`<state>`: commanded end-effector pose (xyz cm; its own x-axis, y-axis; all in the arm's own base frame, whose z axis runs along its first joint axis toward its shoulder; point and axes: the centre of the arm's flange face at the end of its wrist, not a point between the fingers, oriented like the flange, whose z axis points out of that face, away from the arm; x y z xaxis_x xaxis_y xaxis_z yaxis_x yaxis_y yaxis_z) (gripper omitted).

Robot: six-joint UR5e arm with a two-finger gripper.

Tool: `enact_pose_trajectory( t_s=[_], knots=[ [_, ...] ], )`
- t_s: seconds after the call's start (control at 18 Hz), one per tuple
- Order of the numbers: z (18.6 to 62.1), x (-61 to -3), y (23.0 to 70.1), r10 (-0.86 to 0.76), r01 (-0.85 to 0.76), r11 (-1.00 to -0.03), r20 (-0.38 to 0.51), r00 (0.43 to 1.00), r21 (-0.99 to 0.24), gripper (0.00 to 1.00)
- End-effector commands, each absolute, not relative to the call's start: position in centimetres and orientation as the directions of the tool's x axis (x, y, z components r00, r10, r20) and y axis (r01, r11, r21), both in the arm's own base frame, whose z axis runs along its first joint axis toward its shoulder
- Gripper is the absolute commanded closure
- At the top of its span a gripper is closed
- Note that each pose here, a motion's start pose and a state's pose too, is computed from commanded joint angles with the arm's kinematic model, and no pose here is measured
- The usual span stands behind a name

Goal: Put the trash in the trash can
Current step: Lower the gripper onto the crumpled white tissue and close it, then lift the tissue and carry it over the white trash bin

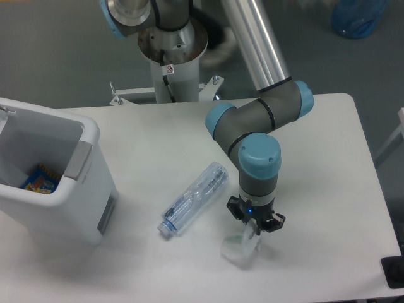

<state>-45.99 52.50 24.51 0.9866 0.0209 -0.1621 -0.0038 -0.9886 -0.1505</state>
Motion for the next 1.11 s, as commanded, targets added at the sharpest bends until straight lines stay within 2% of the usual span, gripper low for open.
enact_pose_trajectory(
  t_s=[0.22, 0.56, 0.89, 1.11],
  knots=[
    [28.8, -45.1, 53.0, 0.071, 0.031, -0.967, -0.150, 0.986, -0.253, 1.00],
    [39.0, -38.8, 54.9, 0.060, 0.017, -0.868, -0.071, 0.996, -0.496, 1.00],
    [46.5, -31.5, 56.5, 0.018, 0.002, -0.778, -0.019, 1.000, -0.628, 1.00],
    [51.1, -26.4, 56.5, -0.045, -0.045, -0.722, -0.018, 0.999, -0.691, 1.00]
  ],
)
